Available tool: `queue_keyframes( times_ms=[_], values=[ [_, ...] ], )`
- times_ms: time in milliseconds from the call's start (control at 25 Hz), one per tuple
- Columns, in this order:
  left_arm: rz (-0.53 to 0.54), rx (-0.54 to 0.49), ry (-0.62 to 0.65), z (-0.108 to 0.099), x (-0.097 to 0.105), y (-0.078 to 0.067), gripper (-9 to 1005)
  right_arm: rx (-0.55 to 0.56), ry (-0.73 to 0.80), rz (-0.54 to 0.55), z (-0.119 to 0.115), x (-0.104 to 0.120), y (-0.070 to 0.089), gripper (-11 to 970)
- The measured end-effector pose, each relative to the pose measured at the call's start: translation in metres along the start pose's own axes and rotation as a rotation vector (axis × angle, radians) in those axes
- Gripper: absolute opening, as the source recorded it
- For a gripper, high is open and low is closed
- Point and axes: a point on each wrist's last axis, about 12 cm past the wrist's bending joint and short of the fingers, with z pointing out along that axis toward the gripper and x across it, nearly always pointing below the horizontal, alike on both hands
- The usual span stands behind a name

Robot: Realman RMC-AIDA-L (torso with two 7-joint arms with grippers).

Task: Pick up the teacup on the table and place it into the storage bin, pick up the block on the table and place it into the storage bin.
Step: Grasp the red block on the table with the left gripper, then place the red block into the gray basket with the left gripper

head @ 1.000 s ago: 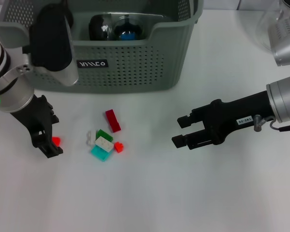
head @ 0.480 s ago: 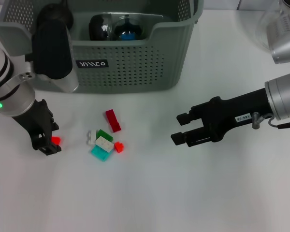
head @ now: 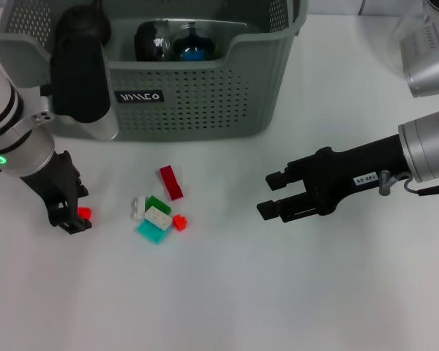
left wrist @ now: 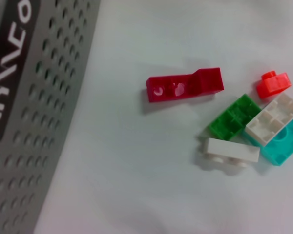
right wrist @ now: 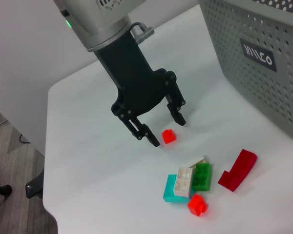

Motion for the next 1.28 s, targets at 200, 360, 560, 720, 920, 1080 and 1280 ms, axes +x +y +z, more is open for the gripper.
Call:
queue_keyframes(
  times_ms=[200, 360, 560, 720, 920, 1080, 1280],
  values=[
    [-0.004, 0.005, 0.002, 0.004, 0.001, 0.000, 541, 0.004, 0.000, 0.007, 0.001, 0.001, -0.001, 679],
    [-0.009, 0.005, 0.000, 0.004, 0.001, 0.000, 536, 0.004, 0.000, 0.009, 0.001, 0.002, -0.001, 678],
    [-0.012, 0.017, 0.005, 0.007, 0.003, -0.001, 473, 0.006, 0.000, 0.009, 0.001, 0.002, -0.001, 678],
    [-0.014, 0.015, 0.003, 0.007, 0.004, -0.002, 413, 0.008, -0.002, 0.010, 0.000, 0.002, -0.002, 678],
    [-0.019, 0.010, -0.002, 0.005, 0.004, -0.001, 305, 0.008, -0.001, 0.010, 0.000, 0.001, -0.002, 679],
    [-0.036, -0.005, -0.017, -0.001, 0.004, -0.001, 207, 0.008, -0.001, 0.010, -0.001, 0.001, -0.002, 678],
    [-0.141, 0.034, -0.185, -0.042, 0.010, -0.010, 189, 0.013, -0.001, 0.011, -0.003, 0.002, -0.003, 678]
  ],
)
